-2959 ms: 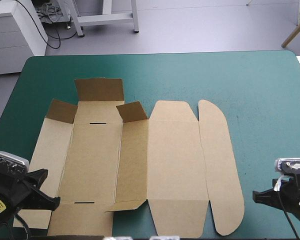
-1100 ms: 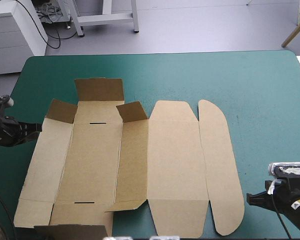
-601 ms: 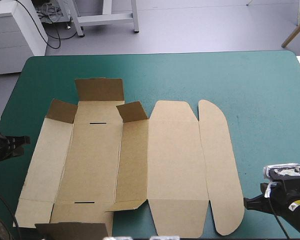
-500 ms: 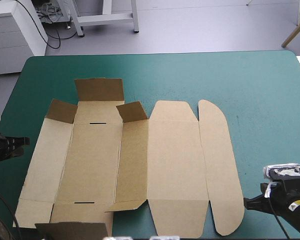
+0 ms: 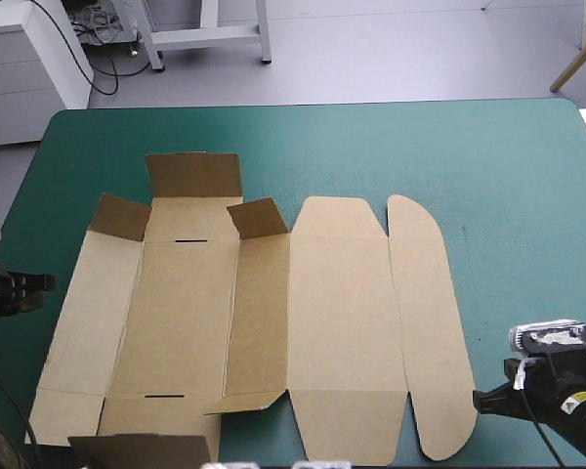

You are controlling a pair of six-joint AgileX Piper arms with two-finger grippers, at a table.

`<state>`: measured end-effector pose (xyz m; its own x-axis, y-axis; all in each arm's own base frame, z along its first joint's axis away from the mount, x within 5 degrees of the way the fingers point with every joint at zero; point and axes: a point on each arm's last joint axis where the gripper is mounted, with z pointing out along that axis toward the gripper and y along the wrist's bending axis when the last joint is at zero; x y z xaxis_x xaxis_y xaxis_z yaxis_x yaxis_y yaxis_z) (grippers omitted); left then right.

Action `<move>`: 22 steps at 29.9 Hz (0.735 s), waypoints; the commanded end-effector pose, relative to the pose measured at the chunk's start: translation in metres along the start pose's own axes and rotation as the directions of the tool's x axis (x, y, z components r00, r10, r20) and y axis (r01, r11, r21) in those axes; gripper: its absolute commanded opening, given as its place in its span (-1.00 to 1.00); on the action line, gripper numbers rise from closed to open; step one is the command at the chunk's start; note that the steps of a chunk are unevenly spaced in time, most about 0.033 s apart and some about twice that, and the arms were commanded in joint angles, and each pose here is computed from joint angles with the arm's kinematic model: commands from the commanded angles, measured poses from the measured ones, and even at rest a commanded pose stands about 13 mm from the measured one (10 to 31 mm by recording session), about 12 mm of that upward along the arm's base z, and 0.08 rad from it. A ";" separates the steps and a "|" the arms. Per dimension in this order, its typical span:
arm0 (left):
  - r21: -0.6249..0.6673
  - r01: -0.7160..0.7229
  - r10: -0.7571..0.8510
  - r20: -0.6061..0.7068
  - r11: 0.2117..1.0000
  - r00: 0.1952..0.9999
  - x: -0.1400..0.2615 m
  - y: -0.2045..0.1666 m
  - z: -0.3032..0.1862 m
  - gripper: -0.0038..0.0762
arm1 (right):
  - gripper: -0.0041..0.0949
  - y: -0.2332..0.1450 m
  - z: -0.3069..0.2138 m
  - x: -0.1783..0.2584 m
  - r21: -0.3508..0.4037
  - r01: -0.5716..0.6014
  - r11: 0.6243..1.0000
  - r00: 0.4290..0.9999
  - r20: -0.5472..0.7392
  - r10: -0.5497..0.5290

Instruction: Fold the box

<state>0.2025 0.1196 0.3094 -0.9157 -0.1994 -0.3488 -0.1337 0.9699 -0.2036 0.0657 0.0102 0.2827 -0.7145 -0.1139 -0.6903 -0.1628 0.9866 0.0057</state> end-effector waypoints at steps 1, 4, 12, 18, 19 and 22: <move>0.046 0.016 -0.016 0.000 0.999 1.000 0.002 -0.009 -0.011 -0.09 | -0.96 -0.001 -0.005 -0.010 0.007 0.007 1.000 0.998 0.062 -0.007; 0.046 0.017 -0.017 0.000 0.999 1.000 0.001 -0.009 -0.011 0.52 | -0.96 -0.001 -0.005 -0.010 0.007 0.007 1.000 0.998 0.062 -0.007; 0.051 0.075 -0.075 0.000 0.996 0.997 0.001 -0.010 -0.011 0.83 | -0.96 -0.001 -0.005 -0.010 0.007 0.007 1.000 0.998 0.062 -0.007; 0.168 0.110 -0.108 -0.018 0.980 0.994 0.009 -0.017 0.006 0.83 | -0.96 -0.001 -0.005 -0.010 0.007 0.007 1.000 0.998 0.062 -0.007; 0.189 0.124 -0.118 -0.043 0.974 0.992 0.014 -0.018 0.013 0.83 | -0.96 -0.001 -0.005 -0.010 0.007 0.007 1.000 0.998 0.062 -0.007; 0.229 0.146 -0.119 -0.126 0.963 0.985 0.033 -0.020 0.033 0.82 | -0.96 -0.001 -0.005 -0.010 0.007 0.007 1.000 0.998 0.062 -0.007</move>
<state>0.1967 0.1036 0.2762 -0.9135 -0.3128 -0.2602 -0.2044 0.9057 -0.3713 0.0656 0.0105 0.2827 -0.7141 -0.1166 -0.6903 -0.1665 0.9860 0.0057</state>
